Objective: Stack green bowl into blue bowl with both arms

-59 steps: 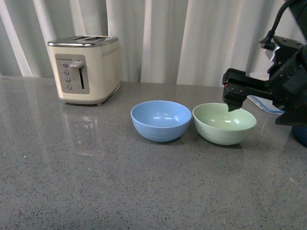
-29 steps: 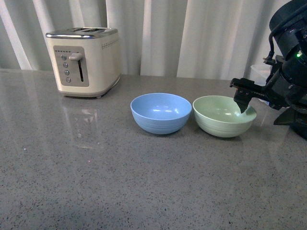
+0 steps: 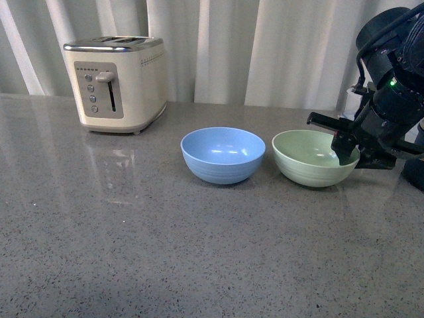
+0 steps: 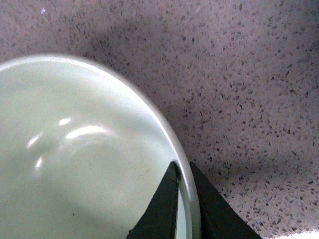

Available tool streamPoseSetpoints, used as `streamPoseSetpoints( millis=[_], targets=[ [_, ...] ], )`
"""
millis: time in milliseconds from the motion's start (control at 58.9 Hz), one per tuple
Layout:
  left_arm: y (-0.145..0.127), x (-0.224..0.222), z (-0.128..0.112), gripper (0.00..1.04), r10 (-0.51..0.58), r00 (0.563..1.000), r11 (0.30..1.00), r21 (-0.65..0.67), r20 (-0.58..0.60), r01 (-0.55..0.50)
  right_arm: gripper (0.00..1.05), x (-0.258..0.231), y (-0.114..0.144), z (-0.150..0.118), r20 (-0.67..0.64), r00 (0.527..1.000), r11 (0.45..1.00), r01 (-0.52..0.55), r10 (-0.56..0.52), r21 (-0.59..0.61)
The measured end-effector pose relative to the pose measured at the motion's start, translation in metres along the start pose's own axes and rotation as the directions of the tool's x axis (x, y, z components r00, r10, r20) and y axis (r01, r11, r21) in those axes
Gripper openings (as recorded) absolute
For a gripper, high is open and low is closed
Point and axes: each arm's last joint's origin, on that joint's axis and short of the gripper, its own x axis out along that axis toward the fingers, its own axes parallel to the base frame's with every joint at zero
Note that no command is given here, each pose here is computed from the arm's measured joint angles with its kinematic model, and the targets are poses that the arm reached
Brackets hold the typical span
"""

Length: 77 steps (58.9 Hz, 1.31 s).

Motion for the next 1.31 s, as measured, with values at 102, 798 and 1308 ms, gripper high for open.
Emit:
streamPoseSetpoints(
  millis=[102,798,1308],
  targets=[
    [0.0,0.0,0.0,0.98,0.0,1.0,1.0,0.0,0.0,0.0,0.02,-0.005,0.0,0.002,0.016,1.0,1.0,-0.002,0.002,-0.002],
    [0.0,0.0,0.0,0.98,0.0,1.0,1.0,0.0,0.0,0.0,0.02,-0.093,0.104,-0.01,0.159,0.904,0.912,-0.368,0.396,-0.179],
    [0.0,0.0,0.0,0.98,0.0,1.0,1.0,0.0,0.0,0.0,0.02,-0.04,0.119,-0.047,0.077,0.95,0.932,-0.278,0.302,-0.233]
  ],
)
